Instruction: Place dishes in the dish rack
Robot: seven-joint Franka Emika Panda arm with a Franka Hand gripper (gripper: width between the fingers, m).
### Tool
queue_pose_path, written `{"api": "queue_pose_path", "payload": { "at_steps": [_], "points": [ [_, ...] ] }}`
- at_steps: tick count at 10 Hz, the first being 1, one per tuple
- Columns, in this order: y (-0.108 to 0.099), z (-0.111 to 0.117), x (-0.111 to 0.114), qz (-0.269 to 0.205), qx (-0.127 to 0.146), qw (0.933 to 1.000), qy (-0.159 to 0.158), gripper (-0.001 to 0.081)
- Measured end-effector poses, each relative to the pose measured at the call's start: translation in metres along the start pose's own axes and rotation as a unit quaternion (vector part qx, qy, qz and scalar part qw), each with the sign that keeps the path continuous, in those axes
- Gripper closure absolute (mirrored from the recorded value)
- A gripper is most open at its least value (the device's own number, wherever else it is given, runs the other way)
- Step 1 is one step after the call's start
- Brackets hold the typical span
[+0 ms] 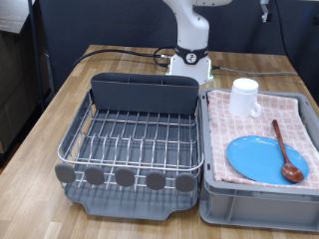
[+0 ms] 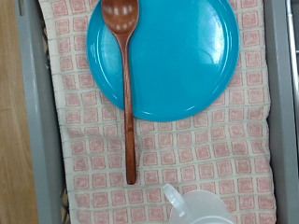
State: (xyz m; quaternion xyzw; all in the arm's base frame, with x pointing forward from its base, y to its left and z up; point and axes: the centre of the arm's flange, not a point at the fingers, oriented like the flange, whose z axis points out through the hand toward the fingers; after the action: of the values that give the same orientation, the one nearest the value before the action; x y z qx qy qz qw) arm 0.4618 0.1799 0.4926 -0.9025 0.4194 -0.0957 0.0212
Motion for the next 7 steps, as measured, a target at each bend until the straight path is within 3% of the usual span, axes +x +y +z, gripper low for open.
{"api": "queue_pose_path", "payload": {
  "at_steps": [3,7],
  "points": [
    [-0.009,0.034,-0.010,-0.020,0.017,0.9996,0.010,0.0003],
    [-0.012,0.096,-0.023,-0.002,0.035,0.9993,0.015,0.0003]
  ]
}}
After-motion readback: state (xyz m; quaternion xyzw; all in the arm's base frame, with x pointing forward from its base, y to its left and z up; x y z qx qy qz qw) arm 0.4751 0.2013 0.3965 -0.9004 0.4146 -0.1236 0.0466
